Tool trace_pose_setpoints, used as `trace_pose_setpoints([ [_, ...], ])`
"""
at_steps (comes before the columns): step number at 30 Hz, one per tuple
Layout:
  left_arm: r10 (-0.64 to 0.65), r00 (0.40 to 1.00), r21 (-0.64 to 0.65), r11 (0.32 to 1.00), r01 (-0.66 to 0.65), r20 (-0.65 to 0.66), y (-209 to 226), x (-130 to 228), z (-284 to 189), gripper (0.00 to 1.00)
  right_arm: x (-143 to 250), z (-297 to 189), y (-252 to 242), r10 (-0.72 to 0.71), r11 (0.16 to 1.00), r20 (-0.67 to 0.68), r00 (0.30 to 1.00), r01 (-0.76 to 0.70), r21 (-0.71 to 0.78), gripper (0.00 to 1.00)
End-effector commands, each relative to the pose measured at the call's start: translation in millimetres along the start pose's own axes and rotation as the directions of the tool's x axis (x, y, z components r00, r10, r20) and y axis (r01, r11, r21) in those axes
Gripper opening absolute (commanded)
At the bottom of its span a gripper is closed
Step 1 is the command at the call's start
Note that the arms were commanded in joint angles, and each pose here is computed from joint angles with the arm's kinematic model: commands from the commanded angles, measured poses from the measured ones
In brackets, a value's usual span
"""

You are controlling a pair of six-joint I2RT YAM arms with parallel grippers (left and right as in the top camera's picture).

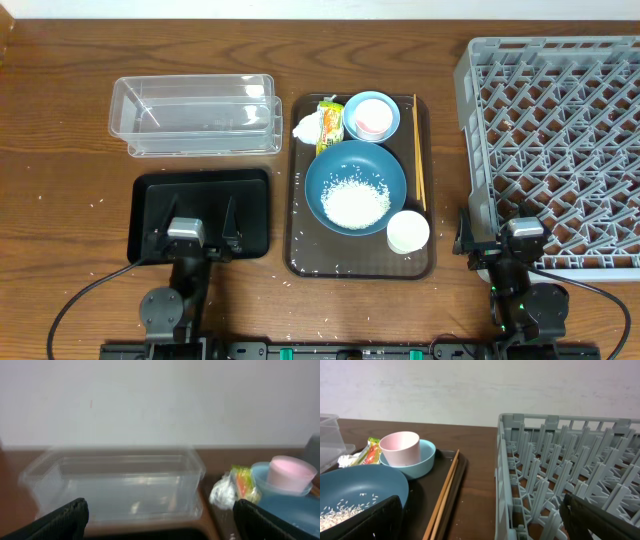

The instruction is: Sort waste into correct bins and load items into the dishwasher rack

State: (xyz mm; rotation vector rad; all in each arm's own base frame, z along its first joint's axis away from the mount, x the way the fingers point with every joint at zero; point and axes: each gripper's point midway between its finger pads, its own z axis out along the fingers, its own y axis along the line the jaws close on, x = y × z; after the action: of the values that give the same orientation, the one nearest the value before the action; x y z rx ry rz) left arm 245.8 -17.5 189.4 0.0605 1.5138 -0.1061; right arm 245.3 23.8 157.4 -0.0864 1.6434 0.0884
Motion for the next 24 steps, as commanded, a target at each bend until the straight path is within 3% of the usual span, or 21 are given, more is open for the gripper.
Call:
trace_pose_setpoints([
  [1,0.017,0.997,0.066,0.998,-0.022,0.070,-12.1,-16.3,-1.2,0.95,1.7,0.2,1.5,-0.016,1.000,-0.005,1.000,0.016,-0.003,0.99],
  [13,0.037,0.964,0.064,0.996,-0.056,0.264,-14.6,-65.0,-9.6,0.95,1.7,0.2,1.5,-0.016,1.000,-0.005,1.000,0.016,-0.003,0.99],
  [20,0.039,0.950,0.072,0.995,-0.064,0.311,-17.6,-91.9,-15.9,0.95,1.7,0.2,1.5,-0.016,1.000,-0.005,1.000,0.016,-0.003,0.99],
  [24,0.035,0.961,0.094,0.994,-0.063,0.275,-21.2,-100.0,-12.5,0.95,1.7,0.2,1.5,-0.016,1.000,-0.005,1.000,0.016,-0.003,0.99],
])
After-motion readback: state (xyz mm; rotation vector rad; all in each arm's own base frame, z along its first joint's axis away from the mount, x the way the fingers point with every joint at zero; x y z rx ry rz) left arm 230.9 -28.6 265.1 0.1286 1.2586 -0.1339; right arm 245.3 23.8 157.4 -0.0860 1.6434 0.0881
